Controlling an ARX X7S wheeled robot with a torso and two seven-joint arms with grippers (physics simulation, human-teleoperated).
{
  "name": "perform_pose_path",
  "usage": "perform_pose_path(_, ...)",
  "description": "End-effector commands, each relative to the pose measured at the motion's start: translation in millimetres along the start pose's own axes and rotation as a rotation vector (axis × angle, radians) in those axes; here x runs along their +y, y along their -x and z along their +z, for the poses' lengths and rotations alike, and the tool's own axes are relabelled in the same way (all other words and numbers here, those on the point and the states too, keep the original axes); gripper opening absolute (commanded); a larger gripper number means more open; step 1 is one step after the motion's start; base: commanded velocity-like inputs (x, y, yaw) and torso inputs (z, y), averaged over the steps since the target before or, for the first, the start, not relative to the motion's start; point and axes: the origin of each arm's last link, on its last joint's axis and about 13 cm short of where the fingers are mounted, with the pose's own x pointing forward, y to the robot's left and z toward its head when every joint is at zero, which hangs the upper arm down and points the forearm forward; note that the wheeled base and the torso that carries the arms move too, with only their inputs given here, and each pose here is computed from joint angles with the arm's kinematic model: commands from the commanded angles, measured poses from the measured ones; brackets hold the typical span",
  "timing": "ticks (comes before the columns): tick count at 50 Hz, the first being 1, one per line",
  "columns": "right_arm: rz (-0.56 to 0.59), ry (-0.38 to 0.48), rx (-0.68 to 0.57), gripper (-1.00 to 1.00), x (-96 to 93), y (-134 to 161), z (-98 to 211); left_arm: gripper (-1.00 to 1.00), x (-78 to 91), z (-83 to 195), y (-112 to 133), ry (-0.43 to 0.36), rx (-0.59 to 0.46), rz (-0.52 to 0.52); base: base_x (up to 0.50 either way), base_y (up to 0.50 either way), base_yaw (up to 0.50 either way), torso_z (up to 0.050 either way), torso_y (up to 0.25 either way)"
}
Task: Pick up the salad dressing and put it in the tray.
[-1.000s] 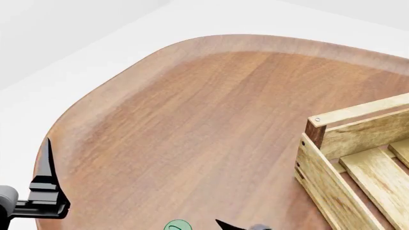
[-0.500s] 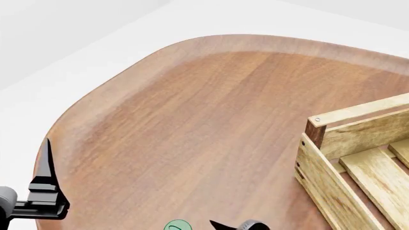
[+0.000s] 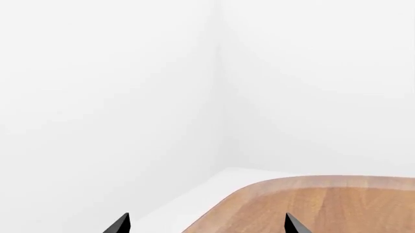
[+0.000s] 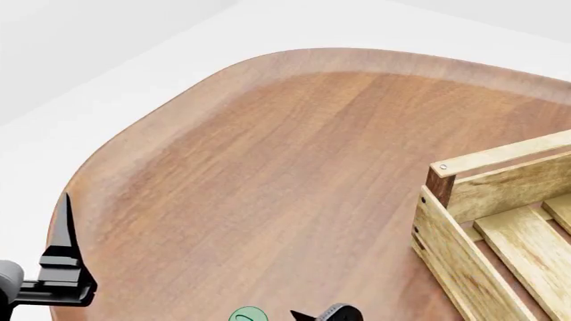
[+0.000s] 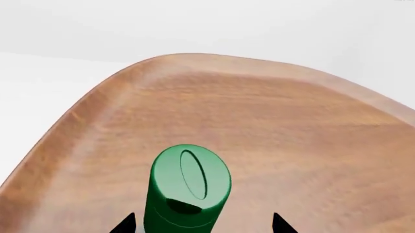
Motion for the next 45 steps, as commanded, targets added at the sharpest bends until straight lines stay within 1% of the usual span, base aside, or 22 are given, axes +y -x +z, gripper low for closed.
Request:
perform_pose_path(1,0.012,0.003,-0.005,1.00,1.5,-5.8,1.1,1.00,0.3,-0.3,0.2,0.000,-0.001,0.000,0.00,0.00,0.00,0.000,0.000)
perform_pose_path(8,-0.009,0.006,0.007,1.00,-1.3,-13.5,-2.9,1.00,0.5,-1.2,0.0,0.001,-0.001,0.001,0.00,0.00,0.00,0.000,0.000)
perform_pose_path(15,0.022,-0.001,0.016,1.00,2.4,-18.8,-4.1,1.00,0.3,-0.8,0.4,0.000,-0.002,0.001,0.00,0.00,0.00,0.000,0.000)
perform_pose_path(24,0.028,0.010,0.010,1.00,5.5,-22.1,-8.0,1.00,0.8,-0.5,0.9,0.000,-0.002,0.002,0.00,0.00,0.00,0.000,0.000)
perform_pose_path(25,0.022,0.010,0.012,-1.00,5.8,-22.5,-9.3,1.00,0.8,-0.2,0.9,0.000,-0.003,0.002,0.00,0.00,0.00,0.000,0.000)
perform_pose_path(33,0.013,0.010,0.002,-1.00,5.8,-19.6,-8.3,1.00,0.6,0.0,1.2,-0.001,-0.004,0.001,0.00,0.00,0.00,0.000,0.000)
perform_pose_path(45,-0.046,0.009,-0.041,-1.00,2.3,-8.0,3.9,1.00,-0.5,-0.9,1.5,-0.001,-0.002,-0.005,0.00,0.00,0.00,0.000,0.001)
